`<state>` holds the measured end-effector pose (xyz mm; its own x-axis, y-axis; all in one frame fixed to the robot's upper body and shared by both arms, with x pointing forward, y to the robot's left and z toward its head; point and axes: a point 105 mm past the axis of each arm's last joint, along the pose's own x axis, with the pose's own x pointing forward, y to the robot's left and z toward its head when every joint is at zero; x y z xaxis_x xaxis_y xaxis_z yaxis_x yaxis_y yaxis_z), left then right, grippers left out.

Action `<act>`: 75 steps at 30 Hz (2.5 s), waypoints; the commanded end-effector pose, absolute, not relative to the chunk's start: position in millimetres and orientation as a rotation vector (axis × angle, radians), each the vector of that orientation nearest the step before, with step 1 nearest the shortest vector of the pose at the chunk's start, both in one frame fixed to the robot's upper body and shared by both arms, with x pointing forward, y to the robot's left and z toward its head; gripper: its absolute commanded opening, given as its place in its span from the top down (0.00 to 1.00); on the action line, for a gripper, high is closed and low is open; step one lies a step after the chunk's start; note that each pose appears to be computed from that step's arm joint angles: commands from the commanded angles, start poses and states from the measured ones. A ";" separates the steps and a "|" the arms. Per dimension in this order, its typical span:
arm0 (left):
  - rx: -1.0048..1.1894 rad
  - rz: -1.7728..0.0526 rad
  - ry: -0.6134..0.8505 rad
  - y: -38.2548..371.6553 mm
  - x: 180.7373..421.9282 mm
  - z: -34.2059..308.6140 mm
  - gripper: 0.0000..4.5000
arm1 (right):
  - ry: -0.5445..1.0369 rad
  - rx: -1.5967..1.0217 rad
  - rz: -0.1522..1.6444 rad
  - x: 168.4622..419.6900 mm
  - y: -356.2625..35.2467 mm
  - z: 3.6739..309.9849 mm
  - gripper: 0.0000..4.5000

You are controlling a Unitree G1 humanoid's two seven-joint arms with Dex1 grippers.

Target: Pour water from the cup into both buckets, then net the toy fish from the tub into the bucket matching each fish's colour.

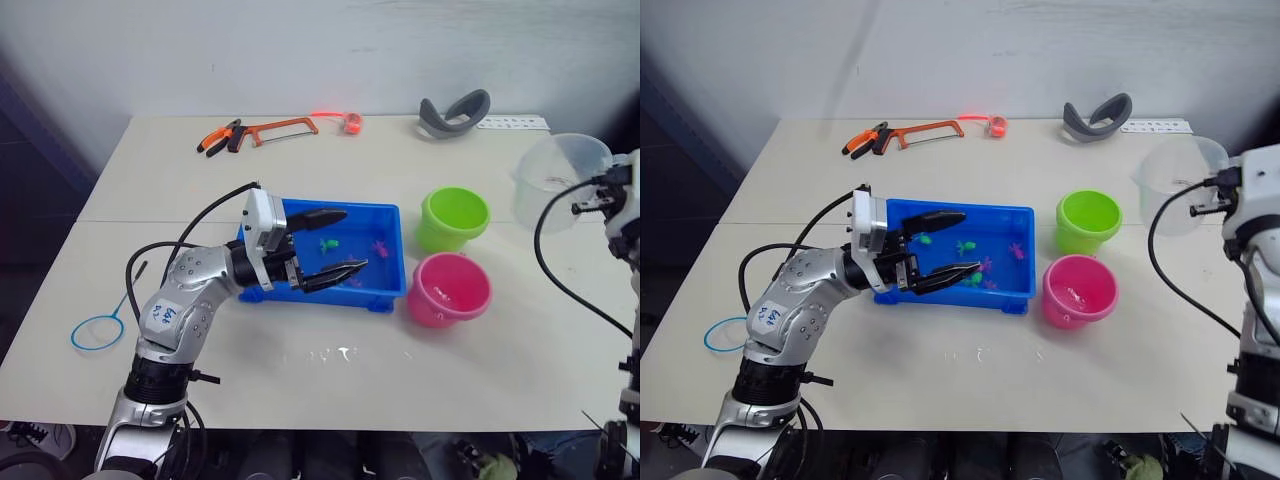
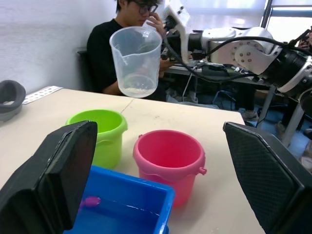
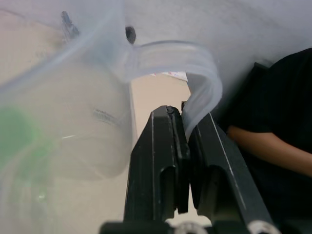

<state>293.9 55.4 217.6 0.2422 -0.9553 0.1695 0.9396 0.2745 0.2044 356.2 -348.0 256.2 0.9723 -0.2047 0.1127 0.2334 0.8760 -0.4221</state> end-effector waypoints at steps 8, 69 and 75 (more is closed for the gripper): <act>0.118 -1.194 -0.284 72.4 315.8 217.3 0.00 | -0.114 -1.052 -0.332 381.4 -344.8 286.5 0.98; 0.089 -1.280 -0.346 78.9 315.0 229.6 0.00 | -0.089 -0.371 -0.234 365.6 -376.3 256.0 0.98; 0.124 -1.455 -0.294 83.6 290.3 223.7 0.00 | -0.042 -0.003 -0.250 329.4 -398.6 219.6 0.98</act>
